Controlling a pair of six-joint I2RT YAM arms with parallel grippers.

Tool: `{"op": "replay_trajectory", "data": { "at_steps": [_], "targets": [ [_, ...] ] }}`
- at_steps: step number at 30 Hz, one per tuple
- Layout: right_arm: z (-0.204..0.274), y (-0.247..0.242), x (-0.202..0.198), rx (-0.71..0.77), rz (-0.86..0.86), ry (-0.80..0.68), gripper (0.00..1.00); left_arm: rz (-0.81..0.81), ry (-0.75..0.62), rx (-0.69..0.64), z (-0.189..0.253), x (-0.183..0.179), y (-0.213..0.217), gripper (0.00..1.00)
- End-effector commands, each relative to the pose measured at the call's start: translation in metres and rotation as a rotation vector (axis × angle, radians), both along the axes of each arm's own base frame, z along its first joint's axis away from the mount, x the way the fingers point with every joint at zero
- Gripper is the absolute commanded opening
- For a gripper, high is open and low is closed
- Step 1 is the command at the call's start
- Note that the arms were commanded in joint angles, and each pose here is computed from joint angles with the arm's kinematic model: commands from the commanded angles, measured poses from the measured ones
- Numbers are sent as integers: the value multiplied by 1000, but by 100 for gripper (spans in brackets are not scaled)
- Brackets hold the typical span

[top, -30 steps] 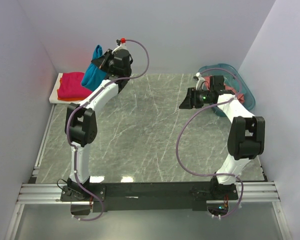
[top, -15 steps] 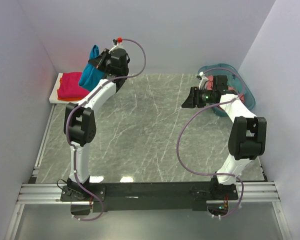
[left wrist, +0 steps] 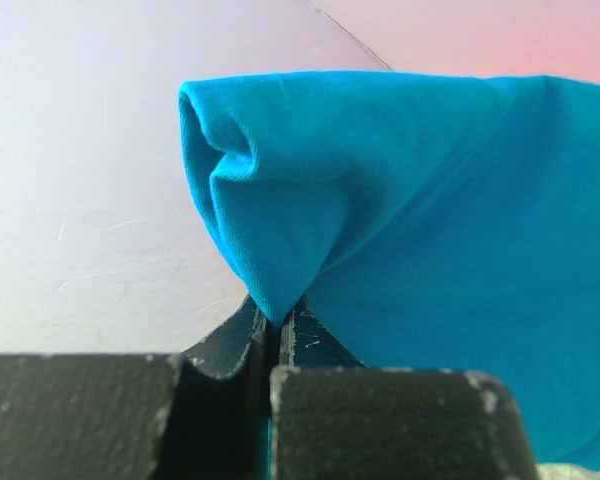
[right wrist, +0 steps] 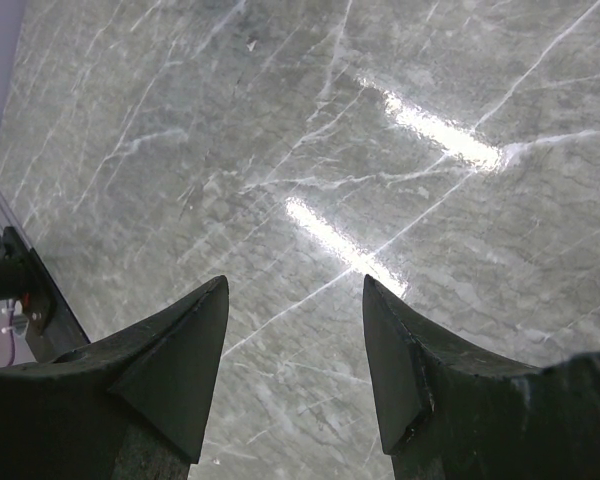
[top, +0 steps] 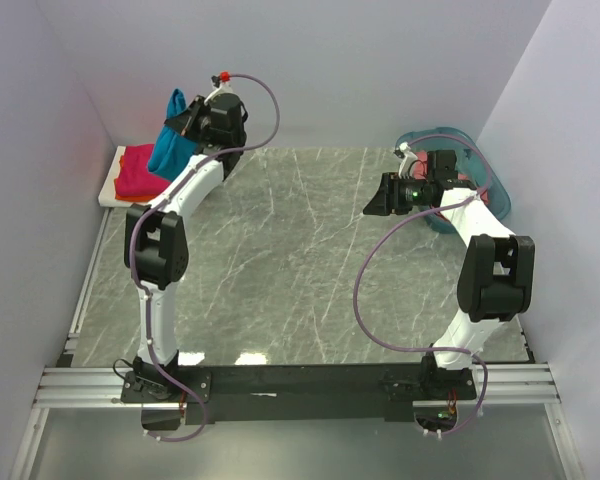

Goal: Fold and stack the t-shirts
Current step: Neatly place the folded tshirt to the corner

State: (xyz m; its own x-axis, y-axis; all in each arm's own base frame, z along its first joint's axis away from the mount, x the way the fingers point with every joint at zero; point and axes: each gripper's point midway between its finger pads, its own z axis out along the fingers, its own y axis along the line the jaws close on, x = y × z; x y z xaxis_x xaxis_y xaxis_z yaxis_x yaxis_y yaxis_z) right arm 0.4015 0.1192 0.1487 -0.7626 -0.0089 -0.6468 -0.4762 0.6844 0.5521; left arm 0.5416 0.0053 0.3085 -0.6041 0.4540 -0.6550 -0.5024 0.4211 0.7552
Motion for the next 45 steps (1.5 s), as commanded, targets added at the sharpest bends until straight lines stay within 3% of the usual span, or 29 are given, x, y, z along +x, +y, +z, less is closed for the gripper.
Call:
{"op": "replay_trajectory", "data": {
  "at_steps": [1, 45],
  "targets": [
    [19, -1, -3, 10, 7, -60, 63, 6, -89, -44, 15, 10, 7, 0],
    [14, 2, -13, 28, 25, -22, 64, 171, -110, -105, -76, 68, 129, 1]
  ]
}}
